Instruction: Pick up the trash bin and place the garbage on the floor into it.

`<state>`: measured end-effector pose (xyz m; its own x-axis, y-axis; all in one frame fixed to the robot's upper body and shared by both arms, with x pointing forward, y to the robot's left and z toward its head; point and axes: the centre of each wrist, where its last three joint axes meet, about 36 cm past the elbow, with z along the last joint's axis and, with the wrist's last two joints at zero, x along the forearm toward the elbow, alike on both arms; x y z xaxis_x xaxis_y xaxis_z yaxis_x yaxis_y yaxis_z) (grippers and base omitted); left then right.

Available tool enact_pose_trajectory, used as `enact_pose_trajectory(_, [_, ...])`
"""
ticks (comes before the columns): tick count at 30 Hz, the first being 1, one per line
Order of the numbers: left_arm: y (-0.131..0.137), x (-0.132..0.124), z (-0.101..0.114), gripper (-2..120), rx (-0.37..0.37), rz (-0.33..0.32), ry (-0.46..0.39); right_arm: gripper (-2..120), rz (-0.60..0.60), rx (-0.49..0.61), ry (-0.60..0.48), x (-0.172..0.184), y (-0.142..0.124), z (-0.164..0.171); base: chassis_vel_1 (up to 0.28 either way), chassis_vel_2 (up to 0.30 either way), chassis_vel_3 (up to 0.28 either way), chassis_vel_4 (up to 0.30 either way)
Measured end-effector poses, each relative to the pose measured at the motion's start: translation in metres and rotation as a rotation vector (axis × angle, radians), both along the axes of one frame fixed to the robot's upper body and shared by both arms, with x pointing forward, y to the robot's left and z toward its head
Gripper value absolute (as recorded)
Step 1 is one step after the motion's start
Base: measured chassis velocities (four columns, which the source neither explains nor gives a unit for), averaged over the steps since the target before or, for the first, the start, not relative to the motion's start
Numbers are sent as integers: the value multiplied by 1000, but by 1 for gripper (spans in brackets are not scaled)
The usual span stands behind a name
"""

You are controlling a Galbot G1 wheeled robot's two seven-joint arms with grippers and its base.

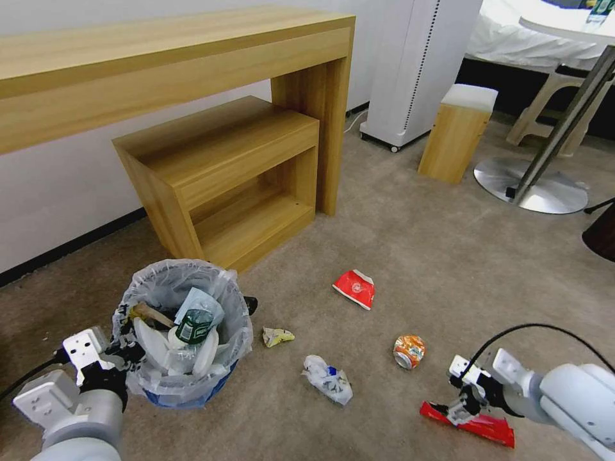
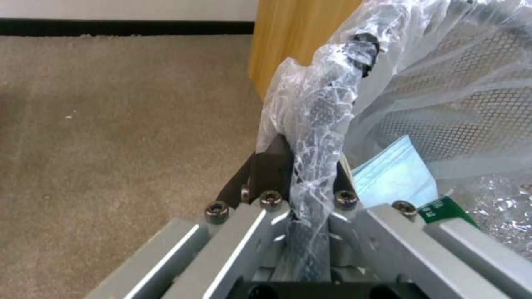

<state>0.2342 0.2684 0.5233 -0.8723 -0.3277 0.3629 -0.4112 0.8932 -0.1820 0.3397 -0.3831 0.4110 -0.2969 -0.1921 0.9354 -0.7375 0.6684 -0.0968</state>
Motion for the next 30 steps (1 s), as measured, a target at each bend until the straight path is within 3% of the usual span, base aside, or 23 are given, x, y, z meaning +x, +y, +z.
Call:
enact_pose_trajectory(1, [0, 0, 0, 1, 0, 0, 0, 100, 0, 0, 0, 0, 0, 0, 0, 0, 0, 0])
enact_pose_trajectory(4, [1, -1, 0, 1, 7, 10, 4, 100, 4, -11, 37, 5, -4, -41, 0, 0, 0, 0])
enact_pose_trajectory(10, [2, -2, -1, 1, 16, 22, 6, 100, 18, -18, 77, 8, -5, -71, 0, 0, 0, 0])
enact_pose_trajectory(20, [1, -1, -4, 1, 18, 38, 8, 100, 128, -125, 84, 14, -24, -99, 0, 0, 0, 0])
enact_pose_trajectory(30, [1, 0, -7, 1, 25, 47, 13, 100, 215, -128, 80, 33, -46, -112, 0, 0, 0, 0])
